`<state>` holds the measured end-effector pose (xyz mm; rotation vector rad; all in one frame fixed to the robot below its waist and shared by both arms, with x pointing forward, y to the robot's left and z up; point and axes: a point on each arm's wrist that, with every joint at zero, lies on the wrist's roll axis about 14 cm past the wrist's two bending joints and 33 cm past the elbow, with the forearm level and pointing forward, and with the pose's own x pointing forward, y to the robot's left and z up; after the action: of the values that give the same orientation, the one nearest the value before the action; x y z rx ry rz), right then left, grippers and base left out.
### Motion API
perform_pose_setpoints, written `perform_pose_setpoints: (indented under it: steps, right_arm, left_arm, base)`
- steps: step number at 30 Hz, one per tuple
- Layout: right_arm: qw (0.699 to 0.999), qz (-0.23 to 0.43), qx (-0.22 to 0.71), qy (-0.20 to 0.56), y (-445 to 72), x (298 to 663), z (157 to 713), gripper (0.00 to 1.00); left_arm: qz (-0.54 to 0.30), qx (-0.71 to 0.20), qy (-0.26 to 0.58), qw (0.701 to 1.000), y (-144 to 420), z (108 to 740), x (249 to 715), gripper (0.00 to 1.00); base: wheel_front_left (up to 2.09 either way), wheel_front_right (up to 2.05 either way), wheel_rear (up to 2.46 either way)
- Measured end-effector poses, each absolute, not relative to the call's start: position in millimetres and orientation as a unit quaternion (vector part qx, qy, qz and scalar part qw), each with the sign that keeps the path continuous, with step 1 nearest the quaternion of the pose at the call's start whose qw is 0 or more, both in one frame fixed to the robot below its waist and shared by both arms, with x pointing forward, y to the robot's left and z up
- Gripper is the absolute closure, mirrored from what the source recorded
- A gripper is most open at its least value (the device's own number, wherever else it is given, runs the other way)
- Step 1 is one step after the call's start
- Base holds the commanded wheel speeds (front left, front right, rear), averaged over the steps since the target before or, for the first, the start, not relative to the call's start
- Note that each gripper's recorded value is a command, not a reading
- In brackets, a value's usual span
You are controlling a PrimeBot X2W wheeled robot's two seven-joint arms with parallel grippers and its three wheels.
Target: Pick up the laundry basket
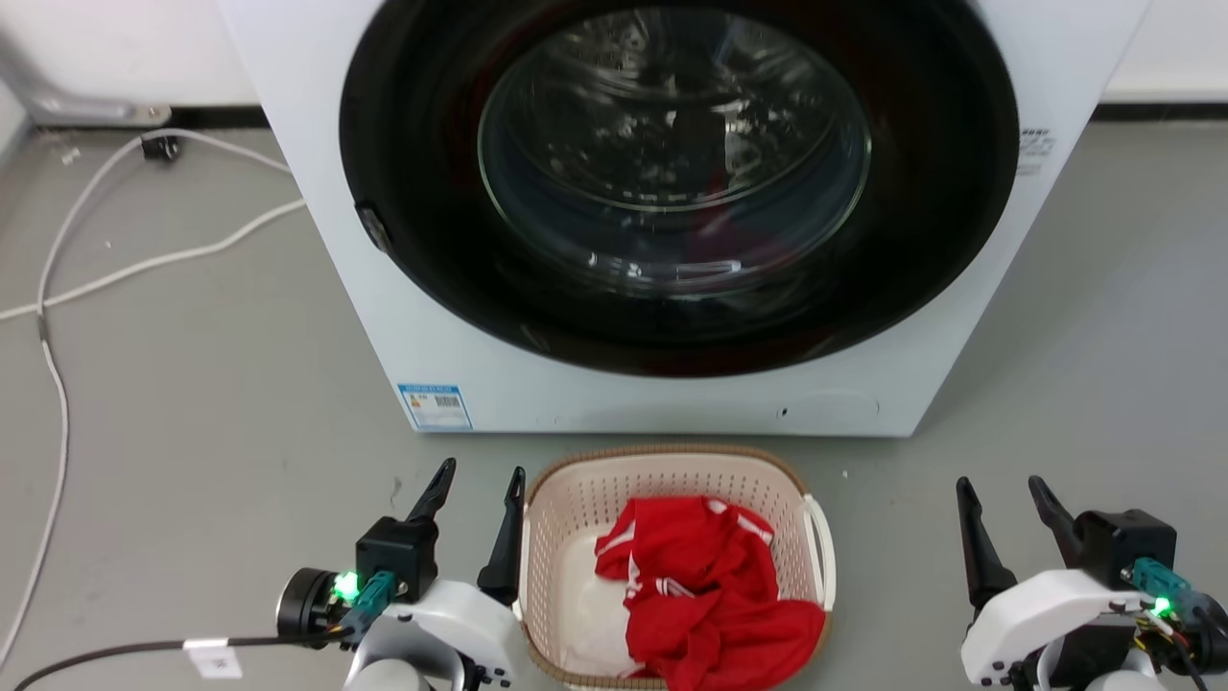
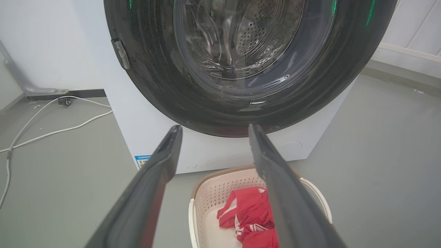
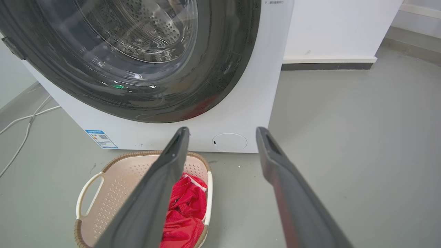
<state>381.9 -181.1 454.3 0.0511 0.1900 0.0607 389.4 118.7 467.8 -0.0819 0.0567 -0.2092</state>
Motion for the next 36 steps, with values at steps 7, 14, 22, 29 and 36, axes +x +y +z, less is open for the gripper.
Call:
perform_pose_setpoints:
  steps: [7,14,22,29,36]
  right_arm:
    - [0.989,0.028,0.03,0.141,-181.0,395.8,422.2,0.0]
    - [0.976,0.029,0.042,0.214,-176.3,408.9,367.3,0.0]
    - [0.956,0.031,0.054,0.287,-170.9,422.3,304.3,0.0]
    - [0.936,0.049,0.059,0.343,-157.4,437.6,249.7,0.0]
    - [0.919,0.071,0.059,0.384,-143.6,452.0,212.2,0.0]
  left_arm:
    - [-0.11,-0.04,0.095,0.989,113.8,425.0,401.3,0.0]
    - [-0.106,-0.045,0.189,0.975,112.7,363.7,418.5,0.0]
    - [-0.093,-0.061,0.285,0.952,117.7,293.7,440.1,0.0]
    - [-0.081,-0.072,0.362,0.926,124.8,231.3,457.5,0.0]
    - [-0.075,-0.075,0.407,0.907,128.2,193.2,470.8,0.0]
  base:
    - [0.0,0.0,0.0]
    - [0.0,0.0,0.0]
    - [0.0,0.0,0.0]
    - [0.0,0.0,0.0]
    - [0.0,0.0,0.0]
